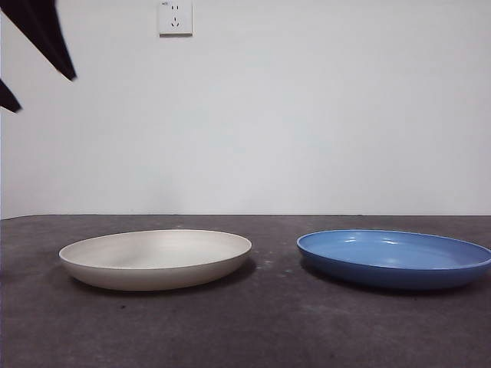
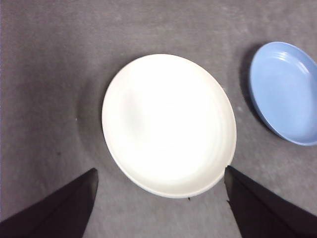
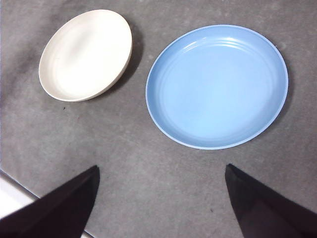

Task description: Pick up the white plate, put it on the blue plate, put it on desk

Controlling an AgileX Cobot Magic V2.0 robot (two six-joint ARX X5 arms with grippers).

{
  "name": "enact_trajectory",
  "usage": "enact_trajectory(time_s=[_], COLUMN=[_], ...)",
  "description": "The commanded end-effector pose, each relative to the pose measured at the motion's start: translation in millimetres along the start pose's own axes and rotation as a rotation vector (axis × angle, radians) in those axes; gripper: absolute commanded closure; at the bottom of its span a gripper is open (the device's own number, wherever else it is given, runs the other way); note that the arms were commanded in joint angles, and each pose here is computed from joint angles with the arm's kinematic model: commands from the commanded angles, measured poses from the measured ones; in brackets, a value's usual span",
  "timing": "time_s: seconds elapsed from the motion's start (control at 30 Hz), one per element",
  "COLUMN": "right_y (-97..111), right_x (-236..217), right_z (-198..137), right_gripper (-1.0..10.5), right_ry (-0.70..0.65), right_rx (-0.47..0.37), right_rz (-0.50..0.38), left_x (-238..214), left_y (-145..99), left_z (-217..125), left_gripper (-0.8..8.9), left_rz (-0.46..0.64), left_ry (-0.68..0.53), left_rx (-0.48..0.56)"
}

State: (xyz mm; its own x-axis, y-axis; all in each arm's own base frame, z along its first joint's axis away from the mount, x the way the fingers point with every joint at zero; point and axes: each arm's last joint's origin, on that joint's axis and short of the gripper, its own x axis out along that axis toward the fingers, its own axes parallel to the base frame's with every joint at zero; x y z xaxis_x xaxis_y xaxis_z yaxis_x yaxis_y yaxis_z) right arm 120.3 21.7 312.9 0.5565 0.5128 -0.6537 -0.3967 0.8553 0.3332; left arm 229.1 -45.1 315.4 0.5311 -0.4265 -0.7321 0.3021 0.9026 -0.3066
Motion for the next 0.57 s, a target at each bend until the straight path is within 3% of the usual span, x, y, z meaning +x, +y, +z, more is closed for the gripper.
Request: enact_trajectory(time_s=[0.03,0.57], right_y=[2,2], right_x=[-2,-2], right_z=[4,5], right_gripper=[5.4,5.4], right_ry=[-0.015,-0.018], right_rx=[-0.014,-0.017], right_rz=[0.005,0.005], left_x=[17,117], left_y=[2,26], left_z=[17,25], left_gripper=[4.07,4.08], left_rz=[0.034,0.102], left_ry=[0.022,0.218], left_rx=[0.008,-0.015])
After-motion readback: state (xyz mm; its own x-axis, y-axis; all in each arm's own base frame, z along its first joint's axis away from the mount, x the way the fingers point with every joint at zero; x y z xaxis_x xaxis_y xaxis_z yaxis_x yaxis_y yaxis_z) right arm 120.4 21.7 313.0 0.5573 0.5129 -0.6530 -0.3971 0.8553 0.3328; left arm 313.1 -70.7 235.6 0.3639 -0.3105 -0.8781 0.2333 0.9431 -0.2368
